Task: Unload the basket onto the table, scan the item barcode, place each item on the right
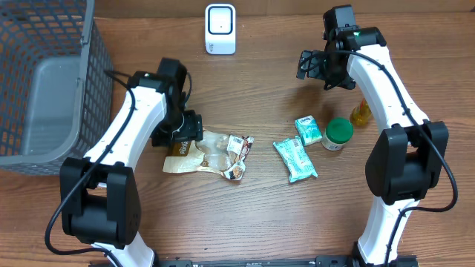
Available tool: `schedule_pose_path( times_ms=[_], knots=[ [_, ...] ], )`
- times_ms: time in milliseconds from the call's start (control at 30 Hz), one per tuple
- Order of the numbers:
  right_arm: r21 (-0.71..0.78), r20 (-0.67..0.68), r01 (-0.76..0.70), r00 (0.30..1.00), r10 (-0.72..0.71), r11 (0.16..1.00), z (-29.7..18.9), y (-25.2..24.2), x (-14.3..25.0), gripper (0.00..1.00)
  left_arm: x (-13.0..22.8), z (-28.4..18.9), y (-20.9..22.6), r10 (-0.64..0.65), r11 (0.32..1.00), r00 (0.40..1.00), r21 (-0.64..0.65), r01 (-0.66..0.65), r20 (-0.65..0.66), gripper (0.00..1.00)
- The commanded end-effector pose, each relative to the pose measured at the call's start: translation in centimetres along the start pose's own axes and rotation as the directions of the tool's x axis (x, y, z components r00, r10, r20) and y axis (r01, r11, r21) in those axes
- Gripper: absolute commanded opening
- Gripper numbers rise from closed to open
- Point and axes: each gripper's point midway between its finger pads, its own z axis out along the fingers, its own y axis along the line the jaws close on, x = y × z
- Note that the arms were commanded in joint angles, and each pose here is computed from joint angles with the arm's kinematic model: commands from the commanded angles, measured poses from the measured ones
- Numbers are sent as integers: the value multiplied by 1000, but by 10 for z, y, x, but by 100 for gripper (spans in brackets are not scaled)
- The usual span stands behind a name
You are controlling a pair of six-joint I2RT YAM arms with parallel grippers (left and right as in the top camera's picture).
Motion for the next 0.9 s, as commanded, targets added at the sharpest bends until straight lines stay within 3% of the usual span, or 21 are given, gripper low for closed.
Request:
schedule_pose_path(
  times_ms=[0, 433, 600, 667, 867],
  knots=[
    [-4, 48, 10, 999, -9, 1000, -16, 2, -9, 100, 16, 16, -10, -40, 996, 997, 78, 45, -68, 78],
    [-4, 48, 10, 999, -9, 1000, -16, 2, -9, 100, 31, 33, -8, -201, 977, 973, 46, 207, -115, 82],
    [-4, 48, 10, 999, -9, 1000, -16, 2, -9, 100, 34, 34, -9, -244, 968, 962, 34, 250, -122, 88],
    [-4, 48, 10, 999, -9, 1000, -16, 2, -9, 100, 31, 36, -8, -263, 963, 958, 32, 268, -110, 96],
    [-4, 47, 10, 999, -10, 1000, -16, 3, -9, 100, 38, 55, -4, -361, 930, 925, 20, 366, -115, 97]
  ],
)
